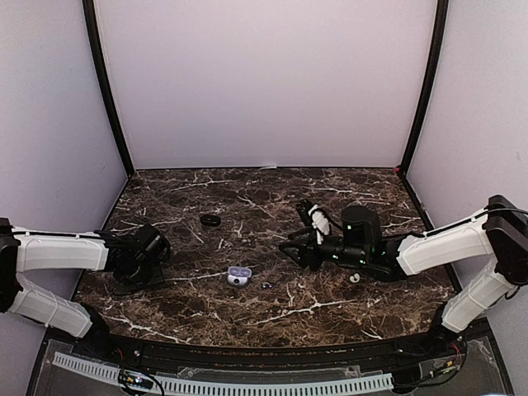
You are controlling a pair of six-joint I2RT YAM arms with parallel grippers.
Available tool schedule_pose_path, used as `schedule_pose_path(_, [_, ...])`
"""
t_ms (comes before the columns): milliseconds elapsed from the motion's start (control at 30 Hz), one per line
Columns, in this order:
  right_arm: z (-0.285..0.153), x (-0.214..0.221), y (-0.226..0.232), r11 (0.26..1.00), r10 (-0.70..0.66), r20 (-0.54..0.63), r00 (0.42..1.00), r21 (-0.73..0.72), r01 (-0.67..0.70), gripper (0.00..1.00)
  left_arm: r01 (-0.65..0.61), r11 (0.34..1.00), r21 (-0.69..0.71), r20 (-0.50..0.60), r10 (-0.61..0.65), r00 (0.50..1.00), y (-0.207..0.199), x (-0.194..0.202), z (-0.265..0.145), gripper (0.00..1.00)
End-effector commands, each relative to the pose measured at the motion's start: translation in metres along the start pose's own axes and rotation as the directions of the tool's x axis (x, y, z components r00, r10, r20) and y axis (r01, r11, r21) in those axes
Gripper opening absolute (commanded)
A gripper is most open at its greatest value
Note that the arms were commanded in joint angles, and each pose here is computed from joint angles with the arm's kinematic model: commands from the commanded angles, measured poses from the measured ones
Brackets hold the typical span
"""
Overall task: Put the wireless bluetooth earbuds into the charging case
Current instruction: Move the right earbud to the center of the board.
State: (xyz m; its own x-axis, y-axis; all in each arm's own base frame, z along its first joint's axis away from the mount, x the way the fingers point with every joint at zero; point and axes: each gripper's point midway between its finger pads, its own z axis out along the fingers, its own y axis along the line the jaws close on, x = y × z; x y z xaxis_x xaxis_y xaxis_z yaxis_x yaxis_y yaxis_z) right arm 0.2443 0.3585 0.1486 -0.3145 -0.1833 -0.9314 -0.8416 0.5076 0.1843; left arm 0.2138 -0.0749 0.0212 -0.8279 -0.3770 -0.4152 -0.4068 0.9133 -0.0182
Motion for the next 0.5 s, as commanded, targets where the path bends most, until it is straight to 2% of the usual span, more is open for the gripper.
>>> schedule_pose_path(0, [0.0028,-0.0065,0.0023,1.0,-0.002,0.037,0.999,-0.027,0.003,0.46,-0.01,0.999,-0.032,-0.002,0.01,1.0,0.003,-0.0003,0.0044,0.5])
schedule_pose_path(233, [0.0036,-0.0053,0.0023,1.0,-0.004,0.036,0.999,-0.028,0.005,0.46,-0.027,0.997,-0.07,-0.003,0.027,1.0,0.0083,0.0006,0.0084,0.37])
schedule_pose_path(367, [0.0044,-0.005,0.0021,1.0,-0.004,0.035,0.999,-0.029,0.005,0.46,-0.064,0.996,-0.066,-0.003,0.064,0.998,0.0058,0.0,0.0105,0.25])
schedule_pose_path(467, [0.0044,-0.0044,0.0026,0.999,-0.007,0.034,0.999,-0.031,0.008,0.46,-0.086,0.994,-0.067,-0.017,0.085,0.996,0.0034,0.0005,0.0115,0.22])
